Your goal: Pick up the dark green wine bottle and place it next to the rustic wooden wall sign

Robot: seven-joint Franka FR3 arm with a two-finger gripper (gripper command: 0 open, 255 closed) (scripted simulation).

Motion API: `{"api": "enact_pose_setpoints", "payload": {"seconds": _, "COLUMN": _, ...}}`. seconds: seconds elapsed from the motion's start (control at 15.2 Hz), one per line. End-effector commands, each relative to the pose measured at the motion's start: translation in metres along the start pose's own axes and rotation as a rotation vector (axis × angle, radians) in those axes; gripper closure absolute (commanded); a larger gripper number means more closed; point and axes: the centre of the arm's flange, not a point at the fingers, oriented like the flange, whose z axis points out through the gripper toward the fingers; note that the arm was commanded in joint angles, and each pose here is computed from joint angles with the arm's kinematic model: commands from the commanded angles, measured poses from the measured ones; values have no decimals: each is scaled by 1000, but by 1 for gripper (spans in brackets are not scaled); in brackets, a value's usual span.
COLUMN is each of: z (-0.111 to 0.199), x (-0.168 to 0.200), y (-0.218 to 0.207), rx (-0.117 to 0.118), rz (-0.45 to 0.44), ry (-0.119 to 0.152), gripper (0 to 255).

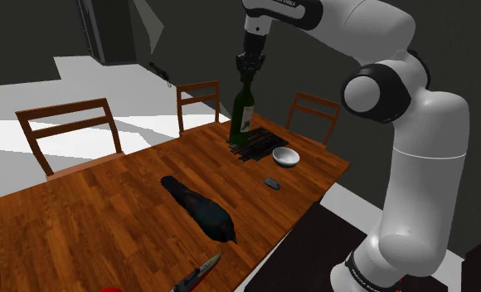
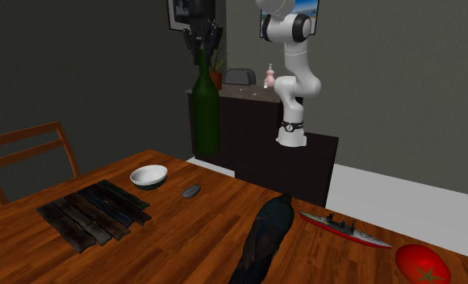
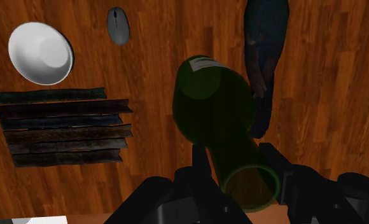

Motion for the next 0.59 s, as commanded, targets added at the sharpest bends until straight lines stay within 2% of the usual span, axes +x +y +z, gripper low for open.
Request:
{"api": "enact_pose_setpoints", "payload": {"seconds": 0.0, "z": -11, "x": 0, "y": -1, "rx": 0, "rz": 0, "ry": 0, "gripper": 255}}
{"api": "enact_pose_setpoints", "payload": {"seconds": 0.53, "z": -53, "x": 4, "y": -1, "rx": 0, "rz": 0, "ry": 0, "gripper": 255}}
